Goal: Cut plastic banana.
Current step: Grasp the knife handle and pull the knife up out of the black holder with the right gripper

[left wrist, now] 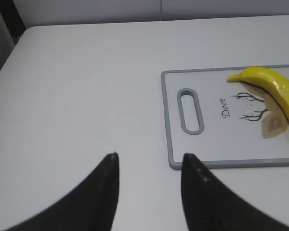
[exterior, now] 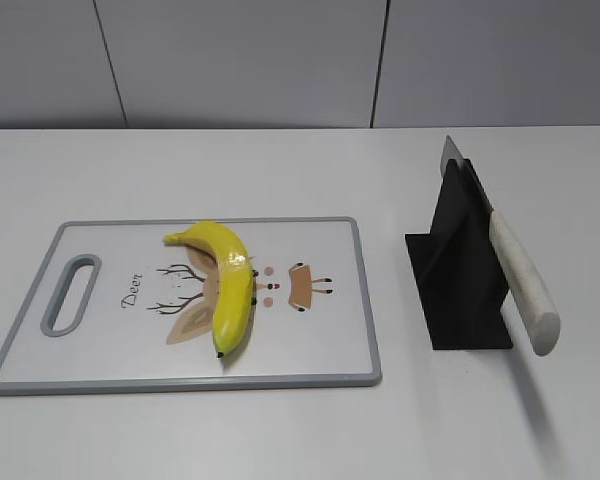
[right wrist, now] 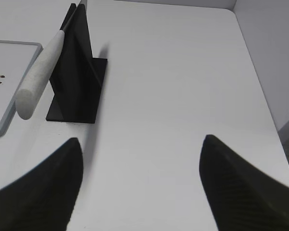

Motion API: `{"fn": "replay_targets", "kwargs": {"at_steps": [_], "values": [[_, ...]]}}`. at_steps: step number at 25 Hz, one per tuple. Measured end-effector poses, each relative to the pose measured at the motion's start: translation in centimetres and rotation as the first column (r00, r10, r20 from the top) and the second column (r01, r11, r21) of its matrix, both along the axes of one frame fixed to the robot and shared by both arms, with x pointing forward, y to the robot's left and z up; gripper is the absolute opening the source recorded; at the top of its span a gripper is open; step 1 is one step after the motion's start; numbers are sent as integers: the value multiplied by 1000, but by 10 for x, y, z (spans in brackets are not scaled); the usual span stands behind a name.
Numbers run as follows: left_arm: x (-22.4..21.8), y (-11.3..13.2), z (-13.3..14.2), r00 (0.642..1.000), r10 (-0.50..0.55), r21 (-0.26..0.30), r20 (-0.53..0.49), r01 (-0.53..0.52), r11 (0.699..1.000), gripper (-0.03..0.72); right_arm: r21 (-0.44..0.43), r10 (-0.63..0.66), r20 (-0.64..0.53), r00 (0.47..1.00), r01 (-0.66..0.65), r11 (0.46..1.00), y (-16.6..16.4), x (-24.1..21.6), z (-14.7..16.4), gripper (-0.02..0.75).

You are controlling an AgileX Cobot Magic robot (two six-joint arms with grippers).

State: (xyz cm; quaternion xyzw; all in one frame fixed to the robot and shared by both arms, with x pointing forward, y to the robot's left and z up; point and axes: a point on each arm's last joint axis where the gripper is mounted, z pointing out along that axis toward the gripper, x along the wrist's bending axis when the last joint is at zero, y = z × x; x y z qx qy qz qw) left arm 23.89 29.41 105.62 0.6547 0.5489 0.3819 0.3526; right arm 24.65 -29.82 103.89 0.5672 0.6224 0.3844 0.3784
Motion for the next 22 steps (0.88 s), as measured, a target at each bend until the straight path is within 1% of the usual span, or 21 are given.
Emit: {"fn": "replay_targets", "kwargs": {"at_steps": [22], "values": [[0, 0, 0, 1000, 0, 0, 0, 0, 1000, 397, -1, 0, 0, 1000, 0, 1000, 0, 0, 0, 572]]}}
